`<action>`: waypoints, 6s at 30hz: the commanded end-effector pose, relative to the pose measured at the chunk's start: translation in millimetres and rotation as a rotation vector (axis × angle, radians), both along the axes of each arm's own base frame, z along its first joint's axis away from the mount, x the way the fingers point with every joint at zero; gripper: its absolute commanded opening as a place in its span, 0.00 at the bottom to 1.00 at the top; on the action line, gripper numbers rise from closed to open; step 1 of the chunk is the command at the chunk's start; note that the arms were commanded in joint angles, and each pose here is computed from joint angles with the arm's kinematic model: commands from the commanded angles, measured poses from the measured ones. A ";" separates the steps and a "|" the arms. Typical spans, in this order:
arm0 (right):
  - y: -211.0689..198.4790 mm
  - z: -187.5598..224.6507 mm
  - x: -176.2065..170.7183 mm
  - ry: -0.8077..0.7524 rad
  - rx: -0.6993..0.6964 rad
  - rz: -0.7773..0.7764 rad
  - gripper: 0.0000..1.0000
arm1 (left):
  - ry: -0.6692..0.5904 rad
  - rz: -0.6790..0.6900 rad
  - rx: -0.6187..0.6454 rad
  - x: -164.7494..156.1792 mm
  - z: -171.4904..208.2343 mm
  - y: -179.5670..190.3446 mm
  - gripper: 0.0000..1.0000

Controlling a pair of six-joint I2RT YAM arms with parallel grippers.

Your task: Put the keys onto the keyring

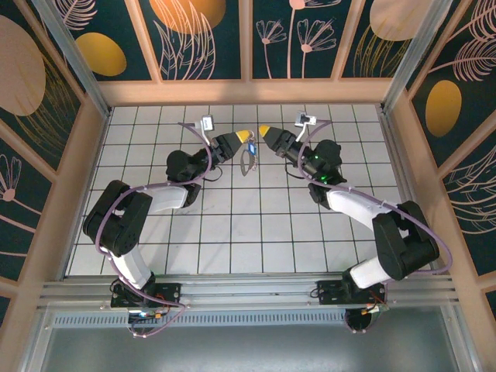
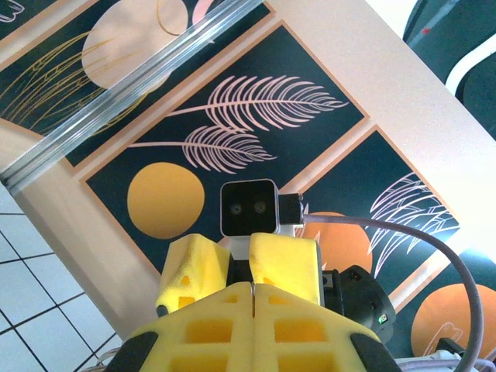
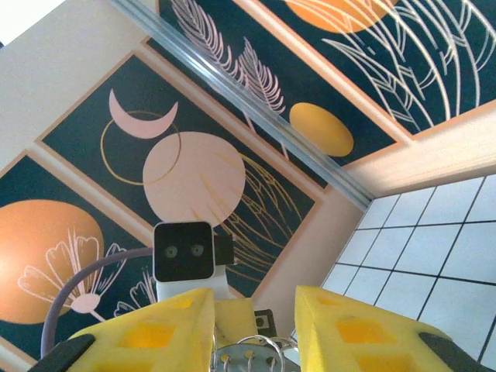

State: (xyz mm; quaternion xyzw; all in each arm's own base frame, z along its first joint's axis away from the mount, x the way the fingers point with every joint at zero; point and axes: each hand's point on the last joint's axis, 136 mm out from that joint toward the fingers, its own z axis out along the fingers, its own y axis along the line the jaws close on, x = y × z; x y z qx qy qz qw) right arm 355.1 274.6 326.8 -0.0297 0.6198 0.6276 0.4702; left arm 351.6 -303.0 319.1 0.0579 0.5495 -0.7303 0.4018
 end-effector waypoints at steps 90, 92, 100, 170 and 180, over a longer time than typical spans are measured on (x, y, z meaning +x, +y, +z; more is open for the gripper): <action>-13.6 -4.6 32.7 -0.113 -0.265 0.430 0.00 | -0.213 -0.111 0.432 49.5 -5.5 -13.4 0.54; -12.6 -5.1 30.3 -0.115 -0.265 0.438 0.00 | -0.204 -0.116 0.437 53.2 -9.4 -14.9 0.54; -8.2 -6.4 25.2 -0.119 -0.269 0.445 0.00 | -0.194 -0.135 0.417 62.7 -10.2 -20.3 0.53; -23.0 10.8 26.6 -0.143 -0.298 0.310 0.38 | -0.151 -0.190 0.300 36.3 -16.7 -30.6 0.00; -59.9 -7.8 9.7 -0.093 -0.325 -0.024 0.51 | -0.141 -0.148 0.210 22.0 2.0 -18.1 0.00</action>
